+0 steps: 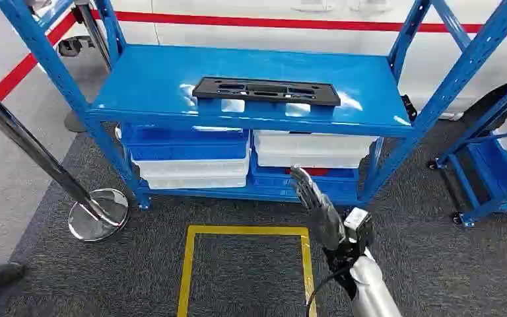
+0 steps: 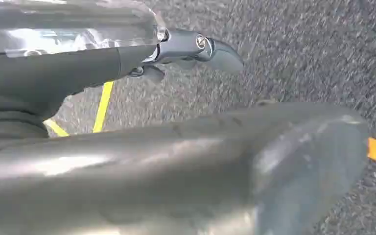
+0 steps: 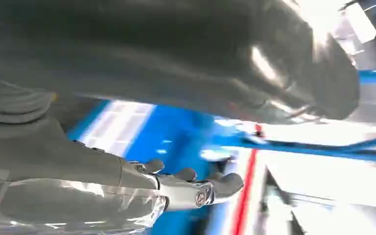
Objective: Take the parts from the cabinet and place them on the table.
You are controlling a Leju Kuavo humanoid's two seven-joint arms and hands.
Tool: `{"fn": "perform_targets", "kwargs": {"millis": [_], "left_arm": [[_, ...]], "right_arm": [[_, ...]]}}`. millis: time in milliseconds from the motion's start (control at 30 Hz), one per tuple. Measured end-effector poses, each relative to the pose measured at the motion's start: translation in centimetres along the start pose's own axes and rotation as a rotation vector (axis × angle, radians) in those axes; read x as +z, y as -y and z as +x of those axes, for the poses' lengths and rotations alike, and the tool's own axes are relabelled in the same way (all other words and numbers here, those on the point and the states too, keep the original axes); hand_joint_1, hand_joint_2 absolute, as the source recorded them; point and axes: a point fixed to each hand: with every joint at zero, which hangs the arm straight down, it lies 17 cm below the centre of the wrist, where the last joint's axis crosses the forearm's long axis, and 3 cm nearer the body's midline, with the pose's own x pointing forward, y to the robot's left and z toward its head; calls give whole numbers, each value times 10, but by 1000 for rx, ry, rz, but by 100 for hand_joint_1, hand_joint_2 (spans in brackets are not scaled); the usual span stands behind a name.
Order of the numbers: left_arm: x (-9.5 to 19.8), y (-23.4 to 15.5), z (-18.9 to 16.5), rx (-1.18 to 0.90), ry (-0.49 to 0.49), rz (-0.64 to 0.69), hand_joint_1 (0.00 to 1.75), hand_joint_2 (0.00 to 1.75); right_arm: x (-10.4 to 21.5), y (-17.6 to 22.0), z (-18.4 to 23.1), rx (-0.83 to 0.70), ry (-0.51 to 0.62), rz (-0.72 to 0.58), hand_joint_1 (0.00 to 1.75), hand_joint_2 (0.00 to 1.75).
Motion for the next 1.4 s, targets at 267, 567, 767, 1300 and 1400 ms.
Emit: {"fn": "perform_targets", "kwargs": {"millis": [267,567,767,1300,1400], "left_arm": [[-2,-8,5,38,14,31,0,0],[-3,-12,12,86,32,52,0,0],[-3,-12,14,85,37,51,0,0],[-3,-12,16,70,40,35,0,0],[-4,-13,15,60,40,34,0,0]], "right_arm": [[-40,-46,98,-116,298,185,0,0],[-43,-88,204,-305,598,358,0,0],[-43,-95,211,-299,619,374,0,0],[-34,-100,214,-247,618,391,0,0],[-32,-96,211,-221,602,395,0,0]]}}
